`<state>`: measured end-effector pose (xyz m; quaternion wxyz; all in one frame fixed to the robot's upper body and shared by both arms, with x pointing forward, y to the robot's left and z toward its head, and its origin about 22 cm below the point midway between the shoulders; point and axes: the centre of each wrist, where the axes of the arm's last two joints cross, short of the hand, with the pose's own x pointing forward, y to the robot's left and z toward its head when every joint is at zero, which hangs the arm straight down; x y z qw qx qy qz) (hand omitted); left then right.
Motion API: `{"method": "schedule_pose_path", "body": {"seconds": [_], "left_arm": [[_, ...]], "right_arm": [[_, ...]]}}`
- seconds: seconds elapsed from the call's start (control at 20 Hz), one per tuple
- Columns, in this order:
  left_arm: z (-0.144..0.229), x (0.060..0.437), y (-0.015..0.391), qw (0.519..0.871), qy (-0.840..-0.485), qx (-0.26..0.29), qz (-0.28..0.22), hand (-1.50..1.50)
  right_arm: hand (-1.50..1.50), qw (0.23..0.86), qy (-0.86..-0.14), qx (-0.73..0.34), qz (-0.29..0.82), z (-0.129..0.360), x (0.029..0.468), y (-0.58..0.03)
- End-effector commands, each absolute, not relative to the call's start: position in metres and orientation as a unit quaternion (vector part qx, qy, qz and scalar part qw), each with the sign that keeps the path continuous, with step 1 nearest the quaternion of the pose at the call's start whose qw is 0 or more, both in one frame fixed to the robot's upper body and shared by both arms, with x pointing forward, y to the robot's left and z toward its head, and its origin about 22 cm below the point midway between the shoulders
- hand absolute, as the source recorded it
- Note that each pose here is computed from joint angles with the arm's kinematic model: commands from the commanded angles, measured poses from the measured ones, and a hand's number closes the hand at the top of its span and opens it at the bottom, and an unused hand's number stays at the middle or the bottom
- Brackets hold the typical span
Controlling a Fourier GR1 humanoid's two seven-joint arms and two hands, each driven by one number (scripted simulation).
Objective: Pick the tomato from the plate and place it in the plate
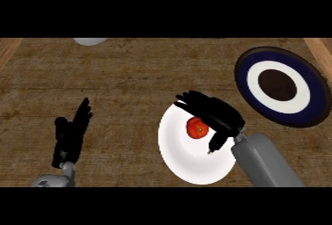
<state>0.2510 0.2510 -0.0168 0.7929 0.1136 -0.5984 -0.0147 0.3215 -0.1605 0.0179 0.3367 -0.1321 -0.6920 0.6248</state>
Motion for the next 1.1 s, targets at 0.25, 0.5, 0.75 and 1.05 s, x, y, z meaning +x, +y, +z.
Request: {"method": "schedule_pose_path", "body": {"seconds": [0.25,0.5,0.75,1.05], "left_arm": [[0.005,0.267,0.253,0.797,-0.594,0.111,-0.017,0.00],[-0.011,0.256,0.256,0.793,-0.599,0.114,-0.014,0.00],[-0.026,0.242,0.262,0.796,-0.594,0.117,-0.014,0.00],[-0.009,0.246,0.257,0.795,-0.595,0.118,-0.011,0.00]], "right_arm": [[1.50,0.289,-0.713,-0.140,0.623,0.005,0.321,-0.180],[1.50,0.279,-0.736,-0.171,0.592,0.013,0.332,-0.159],[1.50,0.269,-0.784,-0.249,0.501,0.019,0.321,-0.172],[1.50,0.460,-0.620,-0.398,0.496,0.011,0.335,-0.198]]}}
